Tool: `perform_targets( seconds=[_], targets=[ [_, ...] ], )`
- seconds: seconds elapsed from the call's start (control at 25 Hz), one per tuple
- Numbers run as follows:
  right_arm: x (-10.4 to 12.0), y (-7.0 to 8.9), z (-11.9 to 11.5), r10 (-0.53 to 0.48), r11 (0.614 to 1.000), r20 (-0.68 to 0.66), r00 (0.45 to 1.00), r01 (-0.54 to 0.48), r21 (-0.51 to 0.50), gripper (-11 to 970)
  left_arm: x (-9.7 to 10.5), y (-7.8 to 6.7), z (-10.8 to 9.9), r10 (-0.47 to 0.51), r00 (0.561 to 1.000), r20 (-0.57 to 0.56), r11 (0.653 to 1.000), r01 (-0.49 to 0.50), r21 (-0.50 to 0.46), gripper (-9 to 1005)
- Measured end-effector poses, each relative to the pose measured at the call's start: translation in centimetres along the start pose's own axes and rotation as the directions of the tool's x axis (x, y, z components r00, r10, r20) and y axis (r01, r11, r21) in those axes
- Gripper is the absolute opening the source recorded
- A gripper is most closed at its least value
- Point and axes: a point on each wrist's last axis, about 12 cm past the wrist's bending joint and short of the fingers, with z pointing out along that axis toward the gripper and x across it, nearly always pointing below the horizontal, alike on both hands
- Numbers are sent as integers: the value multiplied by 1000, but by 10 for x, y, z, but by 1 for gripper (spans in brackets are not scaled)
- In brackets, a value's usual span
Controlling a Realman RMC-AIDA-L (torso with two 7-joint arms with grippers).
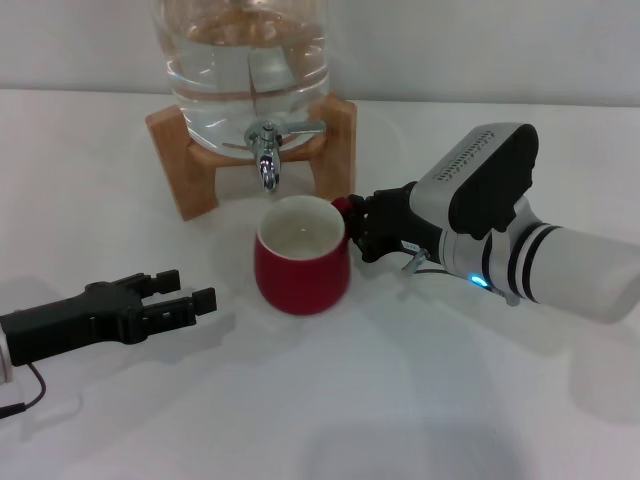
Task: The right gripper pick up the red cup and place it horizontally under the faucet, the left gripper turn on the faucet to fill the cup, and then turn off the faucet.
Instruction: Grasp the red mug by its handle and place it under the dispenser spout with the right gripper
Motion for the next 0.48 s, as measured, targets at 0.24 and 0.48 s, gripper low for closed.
perform_targets(
  seconds=[0.24, 0.48],
  targets=[
    [2, -1, 0, 3, 1000, -2, 1000, -3, 2, 115, 0, 0, 0, -1, 1000, 0, 1000, 1, -1, 887],
    [-2, 0, 1, -1, 1000, 3, 1000, 1, -3, 106, 0, 1, 0, 0, 1000, 0, 1000, 0, -6, 887]
  ],
)
